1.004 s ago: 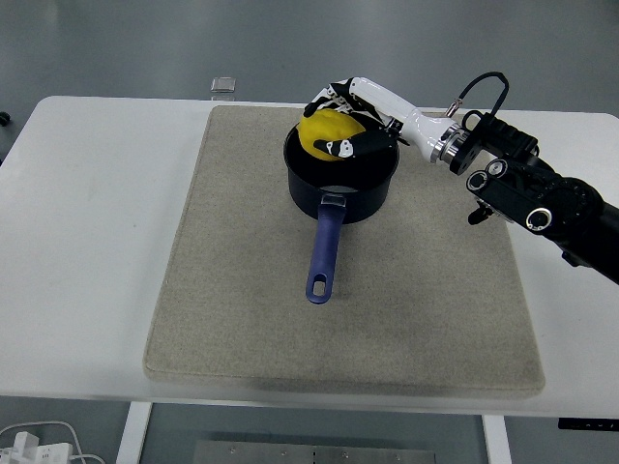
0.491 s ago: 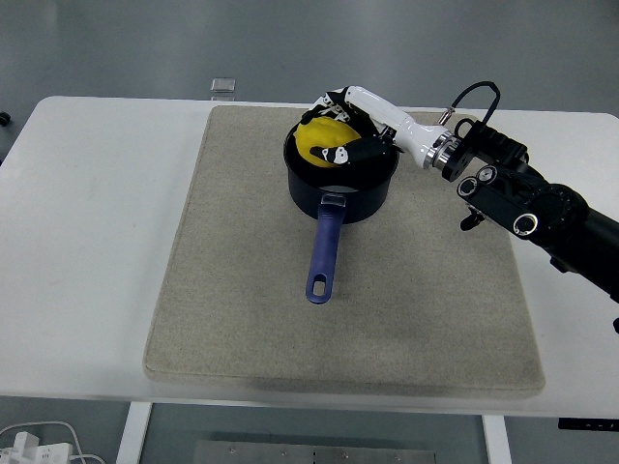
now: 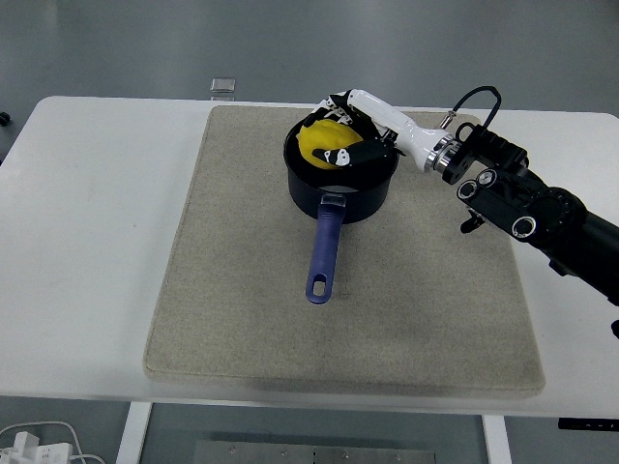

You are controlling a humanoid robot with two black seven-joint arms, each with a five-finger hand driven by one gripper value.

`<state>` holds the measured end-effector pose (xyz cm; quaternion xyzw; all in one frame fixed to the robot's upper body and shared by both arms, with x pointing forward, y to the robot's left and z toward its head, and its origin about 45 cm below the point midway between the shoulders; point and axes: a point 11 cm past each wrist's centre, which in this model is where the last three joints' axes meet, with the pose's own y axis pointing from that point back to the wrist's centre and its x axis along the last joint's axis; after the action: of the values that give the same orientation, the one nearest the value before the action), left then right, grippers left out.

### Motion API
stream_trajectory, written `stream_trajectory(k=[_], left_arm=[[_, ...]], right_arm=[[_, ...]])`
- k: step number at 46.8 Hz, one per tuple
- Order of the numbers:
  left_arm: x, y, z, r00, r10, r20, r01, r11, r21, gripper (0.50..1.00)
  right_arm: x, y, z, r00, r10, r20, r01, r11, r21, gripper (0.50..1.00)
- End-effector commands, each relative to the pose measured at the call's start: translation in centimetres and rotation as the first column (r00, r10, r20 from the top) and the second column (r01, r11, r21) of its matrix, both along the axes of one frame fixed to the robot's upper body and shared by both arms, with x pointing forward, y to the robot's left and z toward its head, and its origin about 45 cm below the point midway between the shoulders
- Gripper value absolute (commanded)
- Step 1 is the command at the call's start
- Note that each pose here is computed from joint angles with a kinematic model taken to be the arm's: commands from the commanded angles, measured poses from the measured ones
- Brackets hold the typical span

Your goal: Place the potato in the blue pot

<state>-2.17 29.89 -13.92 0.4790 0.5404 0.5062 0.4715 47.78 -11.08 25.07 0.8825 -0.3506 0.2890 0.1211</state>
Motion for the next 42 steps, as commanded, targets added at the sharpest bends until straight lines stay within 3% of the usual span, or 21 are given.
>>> stream_trajectory(k=[1, 32, 37, 42], left_arm=[[0.0, 0.0, 0.0, 1.000, 0.000, 0.000, 0.000, 1.000, 0.000, 0.992], [0.0, 0.0, 0.0, 1.000, -0.001, -0.002, 0.001, 1.000, 0.000, 0.992], [0.0, 0.0, 0.0, 1.000, -0.001, 0.000, 0.001, 1.000, 0.000, 0.994], [0.0, 0.0, 0.0, 1.000, 0.000, -0.001, 0.000, 1.000, 0.000, 0.992]], right_arm=[[0.1, -0.2, -0.1, 1.000, -0.006, -0.001, 0.006, 1.000, -0.003, 0.907], [0.7, -1.3, 0.8, 0.999, -0.033, 0.003, 0.033, 0.999, 0.011, 0.924], [1.1, -1.7, 1.3, 0.996, -0.077, -0.037, 0.081, 0.991, 0.105, 0.924], [1.7, -2.4, 2.0, 0.985, -0.137, -0.104, 0.158, 0.958, 0.240, 0.924]])
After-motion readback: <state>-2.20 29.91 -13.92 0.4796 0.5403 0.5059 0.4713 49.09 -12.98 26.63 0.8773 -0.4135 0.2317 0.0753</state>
